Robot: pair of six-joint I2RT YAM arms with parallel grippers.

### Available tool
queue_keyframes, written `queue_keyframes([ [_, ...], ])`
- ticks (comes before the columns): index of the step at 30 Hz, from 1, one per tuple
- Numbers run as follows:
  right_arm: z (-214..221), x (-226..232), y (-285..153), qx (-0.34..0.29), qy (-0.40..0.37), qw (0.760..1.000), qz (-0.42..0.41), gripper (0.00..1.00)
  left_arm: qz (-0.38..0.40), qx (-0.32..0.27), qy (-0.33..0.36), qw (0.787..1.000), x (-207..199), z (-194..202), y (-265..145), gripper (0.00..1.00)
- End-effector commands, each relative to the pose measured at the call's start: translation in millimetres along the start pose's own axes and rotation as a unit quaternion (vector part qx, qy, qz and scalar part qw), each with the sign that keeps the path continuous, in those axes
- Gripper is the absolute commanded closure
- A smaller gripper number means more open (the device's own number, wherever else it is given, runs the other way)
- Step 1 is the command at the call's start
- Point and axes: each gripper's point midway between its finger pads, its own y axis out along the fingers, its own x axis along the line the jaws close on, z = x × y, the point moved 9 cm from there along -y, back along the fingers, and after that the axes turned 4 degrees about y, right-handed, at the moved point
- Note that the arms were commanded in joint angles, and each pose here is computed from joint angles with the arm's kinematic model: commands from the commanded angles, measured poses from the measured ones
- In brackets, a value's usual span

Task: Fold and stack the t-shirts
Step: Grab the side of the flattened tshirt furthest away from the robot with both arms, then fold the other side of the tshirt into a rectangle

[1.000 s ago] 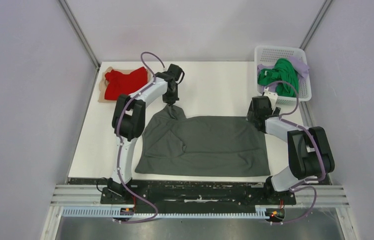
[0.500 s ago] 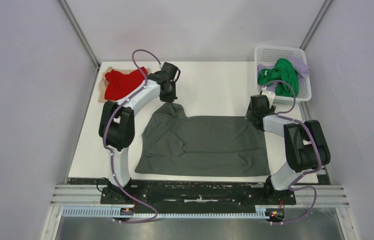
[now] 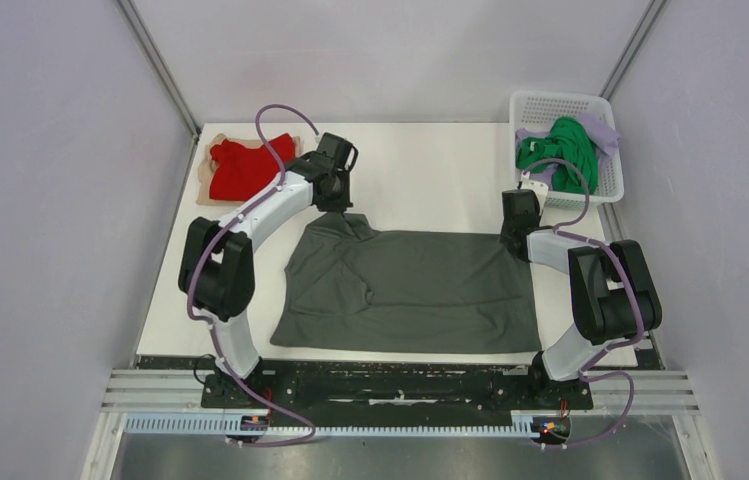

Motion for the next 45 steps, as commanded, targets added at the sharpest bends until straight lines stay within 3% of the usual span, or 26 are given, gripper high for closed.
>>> queue_keyframes([
  [1,-20.3,2.5,-2.5,-0.031,-0.013,0.999,-0.013,0.67,0.015,-0.035,-0.035,0.999,-3.2,-7.5,-19.6,0.98],
  [7,-22.0,3.1,-6.7,-0.04,-0.021,0.998,-0.036,0.94,0.014,-0.038,-0.042,0.998,0.5,0.3,-29.6,0.98],
  [9,-22.2,2.6,-9.8,-0.042,-0.021,0.998,-0.04,0.97,0.014,-0.039,-0.043,0.998,1.5,3.9,-33.4,0.98],
  [22,-16.3,-4.1,-39.8,-0.063,-0.005,0.993,-0.1,0.97,0.024,-0.033,-0.069,0.997,3.3,47.9,-58.9,0.98],
  [45,27.7,-41.8,-88.5,-0.081,0.006,0.99,-0.118,0.95,0.069,-0.032,-0.107,0.991,15.8,137.0,-107.8,0.98],
])
